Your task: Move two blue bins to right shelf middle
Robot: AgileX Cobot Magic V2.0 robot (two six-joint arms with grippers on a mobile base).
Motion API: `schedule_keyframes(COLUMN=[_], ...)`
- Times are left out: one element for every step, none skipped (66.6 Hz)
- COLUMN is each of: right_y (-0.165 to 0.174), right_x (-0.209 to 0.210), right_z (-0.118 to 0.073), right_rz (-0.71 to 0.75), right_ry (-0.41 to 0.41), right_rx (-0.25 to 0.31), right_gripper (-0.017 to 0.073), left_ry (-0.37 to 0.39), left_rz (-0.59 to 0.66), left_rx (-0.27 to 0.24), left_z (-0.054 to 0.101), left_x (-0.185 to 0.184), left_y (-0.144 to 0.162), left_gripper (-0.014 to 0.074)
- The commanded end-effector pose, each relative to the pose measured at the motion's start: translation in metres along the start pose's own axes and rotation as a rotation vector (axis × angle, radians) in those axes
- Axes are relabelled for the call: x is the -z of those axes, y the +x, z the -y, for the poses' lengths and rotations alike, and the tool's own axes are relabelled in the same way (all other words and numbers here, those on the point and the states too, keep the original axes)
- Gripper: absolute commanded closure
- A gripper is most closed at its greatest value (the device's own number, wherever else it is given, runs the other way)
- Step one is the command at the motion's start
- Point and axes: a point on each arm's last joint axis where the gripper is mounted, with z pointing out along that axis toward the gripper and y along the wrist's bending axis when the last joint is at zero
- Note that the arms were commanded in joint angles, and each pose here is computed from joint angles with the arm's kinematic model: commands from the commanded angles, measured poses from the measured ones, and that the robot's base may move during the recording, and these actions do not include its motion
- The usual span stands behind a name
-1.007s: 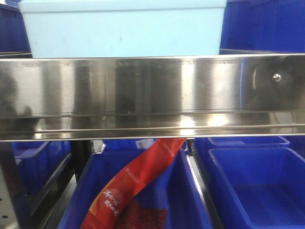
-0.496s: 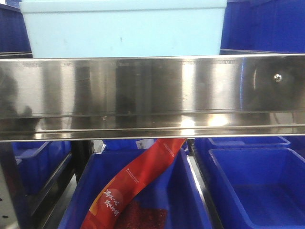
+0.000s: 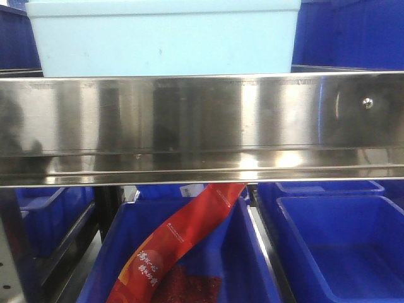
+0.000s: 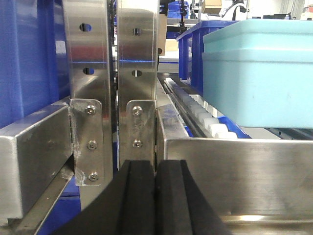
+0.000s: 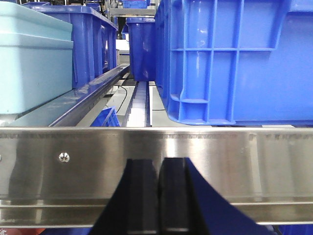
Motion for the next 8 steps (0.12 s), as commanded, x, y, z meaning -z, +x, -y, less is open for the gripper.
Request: schedule_keyframes(right_y=[-0.0018, -0.0018, -0.0018, -0.0018, -0.0018, -0.0018, -0.0018, -0.0018], right_x=[0.0002, 0.0002, 0.0002, 0.0002, 0.0002, 0.0002, 0.0002, 0.0002], right_z=[0.0004, 0.0004, 0.0004, 0.0004, 0.0004, 0.0004, 0.0004, 0.0004], right_rz=[0.027, 0.027, 0.027, 0.027, 0.027, 0.027, 0.027, 0.027], right_ry=[0.005, 0.005, 0.005, 0.005, 0.005, 0.005, 0.005, 0.005], right_rx=[-0.006, -0.006, -0.006, -0.006, -0.006, -0.006, -0.006, -0.006], right_gripper=[0.0721, 0.0721, 0.0721, 0.0721, 0.0721, 0.0721, 0.0721, 0.0721], left_ry=[-0.004, -0.004, -0.004, -0.004, -0.004, -0.004, -0.004, -0.004], left_rz=[0.033, 0.033, 0.033, 0.033, 0.033, 0.033, 0.033, 0.033], left_rx=[0.002, 0.002, 0.002, 0.002, 0.002, 0.002, 0.002, 0.002], left_z=[-0.0002, -0.0002, -0.0002, -0.0002, -0.0002, -0.0002, -0.0002, -0.0002], left_x=[0.0005, 0.0005, 0.0005, 0.0005, 0.0005, 0.0005, 0.0005, 0.0005], left_y=[-0.0034, -0.0034, -0.0034, -0.0034, -0.0034, -0.0034, -0.0034, -0.0034], left_gripper=[0.0704, 0.0704, 0.0704, 0.0704, 0.0704, 0.0704, 0.0704, 0.0704])
